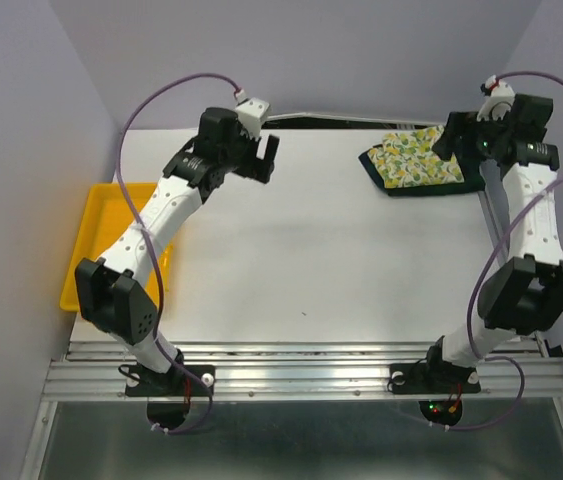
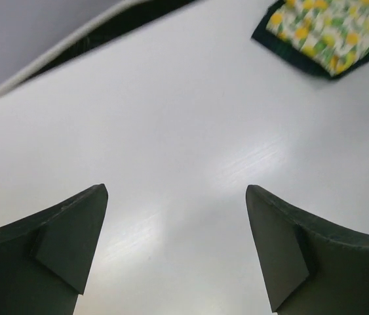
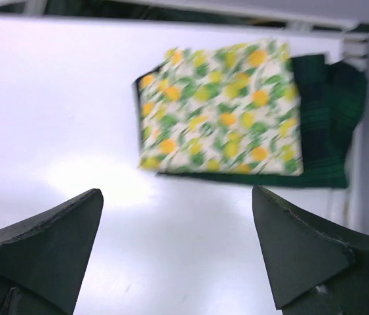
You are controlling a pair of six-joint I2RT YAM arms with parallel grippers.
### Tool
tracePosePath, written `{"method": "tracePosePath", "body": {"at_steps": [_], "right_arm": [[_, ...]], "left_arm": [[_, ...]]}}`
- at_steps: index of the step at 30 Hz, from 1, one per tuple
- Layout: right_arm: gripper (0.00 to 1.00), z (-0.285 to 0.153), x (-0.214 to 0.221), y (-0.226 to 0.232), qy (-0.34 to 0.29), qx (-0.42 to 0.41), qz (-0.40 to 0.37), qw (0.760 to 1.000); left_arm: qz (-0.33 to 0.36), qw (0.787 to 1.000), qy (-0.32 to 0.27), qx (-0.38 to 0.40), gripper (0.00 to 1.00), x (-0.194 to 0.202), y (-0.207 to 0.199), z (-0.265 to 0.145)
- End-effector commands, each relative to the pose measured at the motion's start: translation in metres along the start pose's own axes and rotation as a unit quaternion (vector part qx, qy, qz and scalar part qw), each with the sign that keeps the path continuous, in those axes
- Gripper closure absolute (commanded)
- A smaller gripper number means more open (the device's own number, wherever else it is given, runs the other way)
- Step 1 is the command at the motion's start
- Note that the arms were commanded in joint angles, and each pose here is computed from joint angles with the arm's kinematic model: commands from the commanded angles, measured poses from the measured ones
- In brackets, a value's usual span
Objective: Fold and stack the skirts
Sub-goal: Neatly place the folded skirt to the corner
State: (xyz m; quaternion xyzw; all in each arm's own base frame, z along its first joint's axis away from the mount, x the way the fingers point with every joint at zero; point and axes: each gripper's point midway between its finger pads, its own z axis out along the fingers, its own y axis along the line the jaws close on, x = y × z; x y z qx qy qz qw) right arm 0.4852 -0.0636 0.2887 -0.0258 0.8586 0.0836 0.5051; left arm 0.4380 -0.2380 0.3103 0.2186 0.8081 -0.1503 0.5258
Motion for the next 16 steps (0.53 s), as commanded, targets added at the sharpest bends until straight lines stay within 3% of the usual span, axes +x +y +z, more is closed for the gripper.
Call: {"method": "tracePosePath", "body": {"at_steps": [1,2,7,9,16], "right_arm": [[0.0,-0.037,0.092,0.074,0.126,-0.141,0.04,0.981],[0.0,-0.038,0.132,0.084,0.162,-0.151,0.052,0.974],[0.0,-0.073,0.194,0.125,0.178,-0.161,0.029,0.97],[0.0,-0.081,0.22,0.136,0.191,-0.16,0.019,0.968],[0.0,-0.086,0.236,0.145,0.18,-0.152,0.021,0.972]], "left_arm": [[0.035,0.996,0.072,0.025,0.01,0.061,0.006,-0.047],[0.031,0.994,0.099,0.027,0.01,0.089,0.007,-0.051],[0.038,0.996,0.073,0.026,0.01,0.116,0.006,-0.101],[0.033,0.996,0.081,-0.017,0.01,0.132,0.025,-0.114],[0.019,0.995,0.088,-0.038,0.01,0.163,0.042,-0.14]]}}
